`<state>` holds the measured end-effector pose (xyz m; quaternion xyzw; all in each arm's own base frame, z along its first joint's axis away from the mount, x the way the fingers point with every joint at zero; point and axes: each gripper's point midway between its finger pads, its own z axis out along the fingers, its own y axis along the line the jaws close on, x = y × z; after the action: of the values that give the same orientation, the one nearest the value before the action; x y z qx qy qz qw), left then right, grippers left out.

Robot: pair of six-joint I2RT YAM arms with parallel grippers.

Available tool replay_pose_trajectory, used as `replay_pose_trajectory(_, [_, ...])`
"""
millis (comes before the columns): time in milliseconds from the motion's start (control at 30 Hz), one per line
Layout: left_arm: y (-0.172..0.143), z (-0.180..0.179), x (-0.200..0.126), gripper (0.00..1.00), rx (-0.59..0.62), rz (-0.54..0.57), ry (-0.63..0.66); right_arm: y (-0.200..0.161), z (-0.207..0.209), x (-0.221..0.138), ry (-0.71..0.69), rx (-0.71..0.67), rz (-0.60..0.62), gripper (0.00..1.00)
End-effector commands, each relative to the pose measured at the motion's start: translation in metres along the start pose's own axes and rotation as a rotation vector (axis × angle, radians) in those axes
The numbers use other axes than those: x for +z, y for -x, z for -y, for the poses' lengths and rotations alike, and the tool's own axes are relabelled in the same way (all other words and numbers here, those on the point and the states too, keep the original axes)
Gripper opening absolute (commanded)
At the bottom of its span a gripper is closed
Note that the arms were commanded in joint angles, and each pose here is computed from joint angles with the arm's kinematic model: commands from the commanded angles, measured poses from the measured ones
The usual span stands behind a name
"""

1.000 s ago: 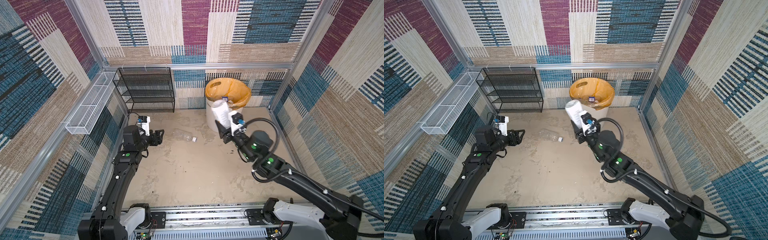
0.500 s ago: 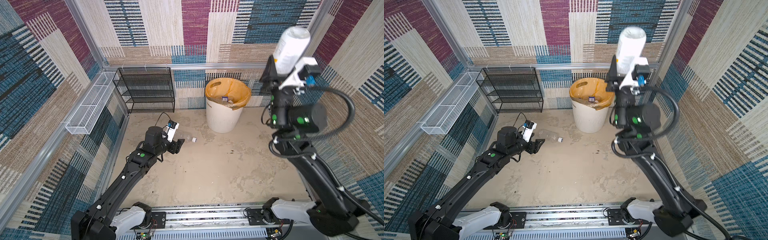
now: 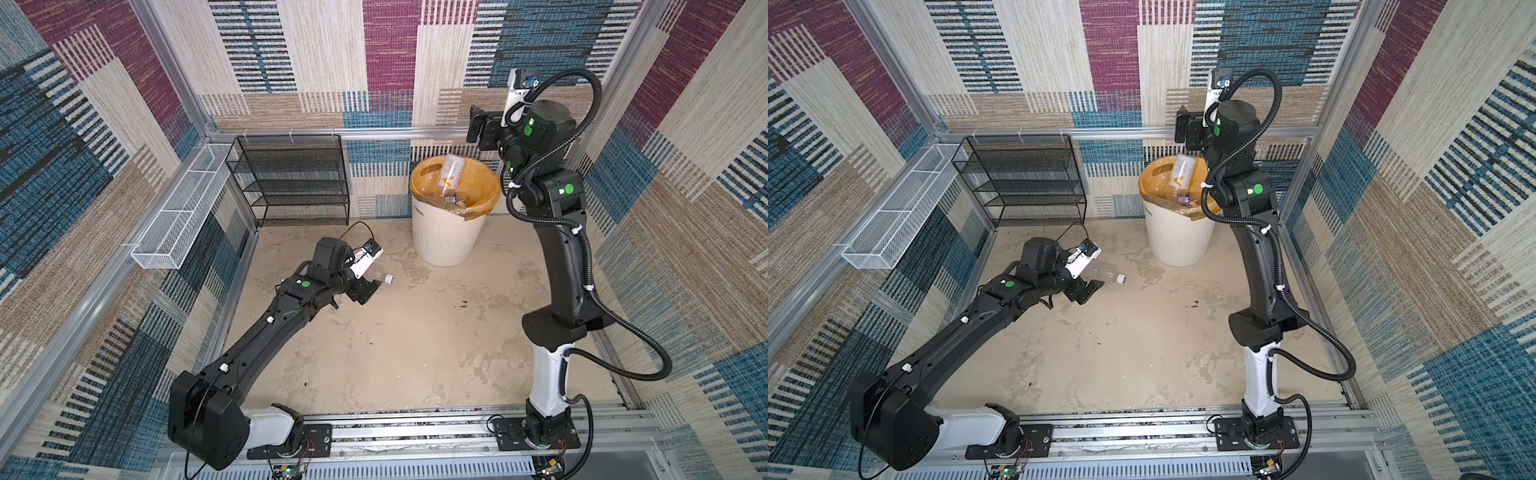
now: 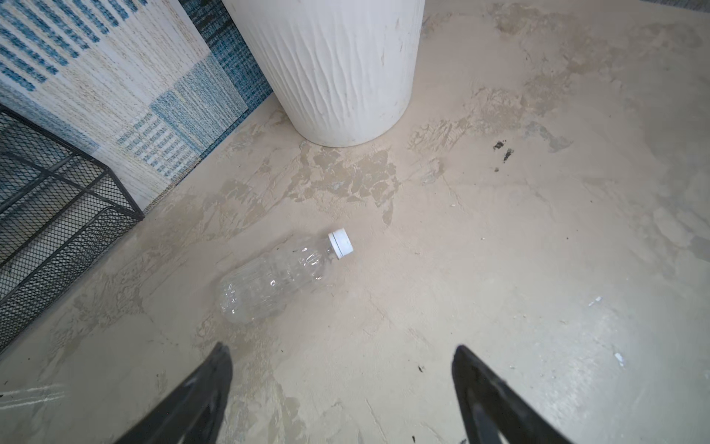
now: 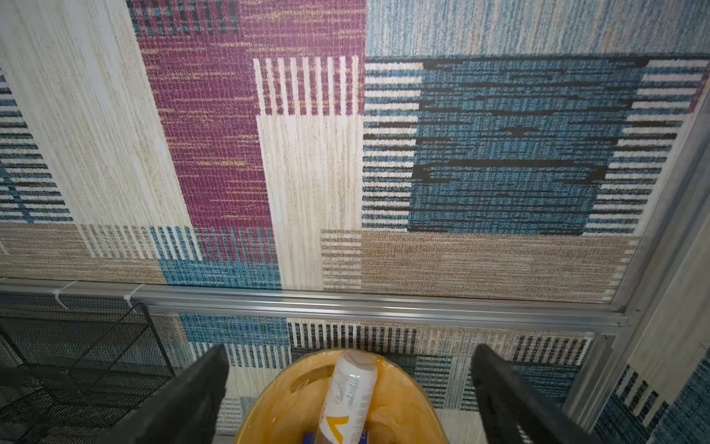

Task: Throw the plastic bottles in the bin
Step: Throw the plastic bottle into the trash bin, then pick up the plastic bottle from the top-center of the table.

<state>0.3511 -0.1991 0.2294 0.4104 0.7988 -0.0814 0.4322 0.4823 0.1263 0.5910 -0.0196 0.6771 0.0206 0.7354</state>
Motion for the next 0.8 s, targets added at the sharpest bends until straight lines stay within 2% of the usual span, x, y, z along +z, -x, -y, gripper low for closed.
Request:
replay_pose_trajectory(0, [0.0, -0.001, 0.009, 0.91, 0.121, -0.006, -0.009, -0.009, 0.009, -0.011, -0.028, -0.002, -0.037, 0.99])
replay_pose_trajectory(100, [-0.012, -0.006, 0.028, 0.92, 0.185, -0.061, -0.013, -0.003, 0.02, -0.039, -0.037, 0.011, 0.076, 0.99])
replay_pose_trajectory(167, [-0.015, -0.007, 0.039, 0.93, 0.21, -0.091, -0.046, -0.004, 0.031, -0.061, -0.051, 0.027, 0.106, 0.99])
replay_pose_trajectory(333, [-0.013, -0.019, 0.065, 0.94, 0.261, -0.09, -0.086, -0.051, 0.055, -0.092, -0.11, 0.031, 0.027, 0.99])
replay_pose_trajectory(500, [-0.019, -0.035, 0.093, 0.96, 0.325, -0.149, -0.118, -0.105, 0.084, -0.125, -0.169, 0.078, -0.054, 1.0])
replay_pose_trajectory(767, [-0.032, -0.03, 0.123, 0.97, 0.432, -0.205, -0.246, -0.196, 0.103, -0.164, -0.189, 0.153, -0.223, 0.99])
